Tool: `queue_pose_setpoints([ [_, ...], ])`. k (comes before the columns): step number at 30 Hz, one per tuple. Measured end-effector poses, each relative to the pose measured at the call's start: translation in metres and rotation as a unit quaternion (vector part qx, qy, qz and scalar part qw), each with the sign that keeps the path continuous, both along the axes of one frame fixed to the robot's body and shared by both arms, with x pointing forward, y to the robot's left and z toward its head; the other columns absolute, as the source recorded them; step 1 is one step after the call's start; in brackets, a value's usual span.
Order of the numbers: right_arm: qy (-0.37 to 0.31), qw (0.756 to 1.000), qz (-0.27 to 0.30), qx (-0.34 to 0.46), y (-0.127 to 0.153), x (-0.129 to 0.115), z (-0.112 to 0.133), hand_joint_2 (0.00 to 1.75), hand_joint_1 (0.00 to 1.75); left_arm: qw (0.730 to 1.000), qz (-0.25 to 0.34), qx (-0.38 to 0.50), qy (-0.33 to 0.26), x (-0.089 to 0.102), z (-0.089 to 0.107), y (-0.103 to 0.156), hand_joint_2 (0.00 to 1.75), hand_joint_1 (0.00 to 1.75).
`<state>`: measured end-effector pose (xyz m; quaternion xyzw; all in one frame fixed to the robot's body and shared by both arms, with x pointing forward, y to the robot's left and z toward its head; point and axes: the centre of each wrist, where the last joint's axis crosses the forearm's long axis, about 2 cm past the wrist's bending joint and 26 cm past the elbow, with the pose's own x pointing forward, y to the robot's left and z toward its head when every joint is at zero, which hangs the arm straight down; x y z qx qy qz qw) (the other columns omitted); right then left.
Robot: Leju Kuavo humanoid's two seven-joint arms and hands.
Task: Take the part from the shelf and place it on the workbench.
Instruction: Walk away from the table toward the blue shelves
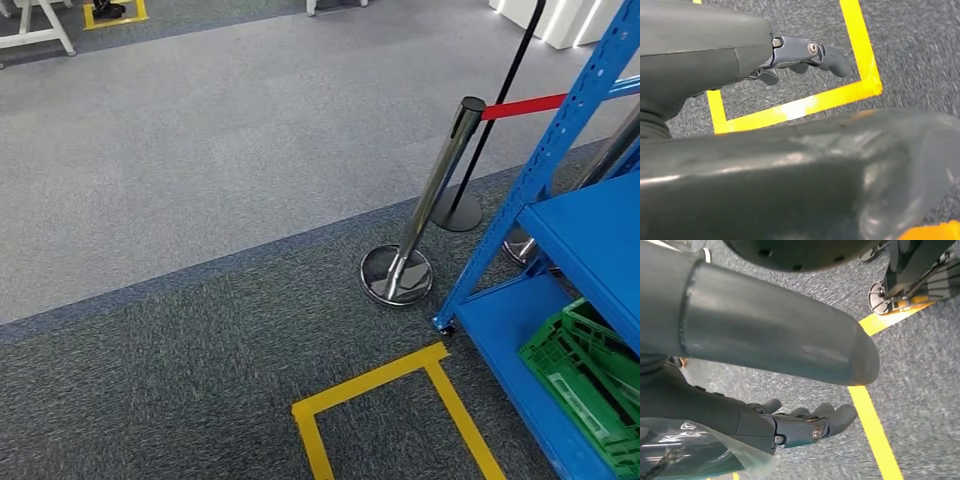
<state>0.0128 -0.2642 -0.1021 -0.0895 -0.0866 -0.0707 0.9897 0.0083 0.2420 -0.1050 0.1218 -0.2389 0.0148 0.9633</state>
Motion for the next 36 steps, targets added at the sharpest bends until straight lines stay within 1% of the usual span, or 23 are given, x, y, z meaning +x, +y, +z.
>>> queue_pose_setpoints([
  [3,0.0,1.0,-0.002,0.0,0.0,0.0,0.0,0.0,0.0,1.0,0.0,-0.001,-0.002,0.001,0.0,-0.001,0.0,0.0],
  [9,-0.007,1.0,0.0,-0.002,0.0,0.0,0.0,0.0,0.0,1.0,0.003,-0.003,0.003,-0.004,-0.001,0.0,0.0,0.0],
  [18,-0.01,1.0,-0.01,0.005,0.001,-0.001,-0.002,0.0,0.0,1.0,0.005,-0.01,-0.006,-0.002,-0.002,0.002,0.0,0.0],
  [22,-0.015,1.0,-0.015,0.01,0.001,0.005,-0.003,0.0,0.0,1.0,0.003,-0.018,-0.011,-0.004,-0.003,0.001,0.0,0.0],
  [29,-0.014,1.0,-0.023,0.014,0.001,0.007,-0.004,0.0,0.0,1.0,0.005,-0.019,-0.01,-0.002,-0.003,0.003,0.0,0.0],
  [33,-0.013,0.999,-0.026,0.016,0.002,0.006,-0.004,0.0,0.0,1.0,0.005,-0.016,-0.012,0.002,-0.003,0.003,0.0,0.0],
  [36,-0.016,0.999,-0.034,0.017,0.002,0.009,-0.004,0.0,0.0,1.0,0.005,-0.015,-0.008,0.001,-0.004,0.003,0.0,0.0],
])
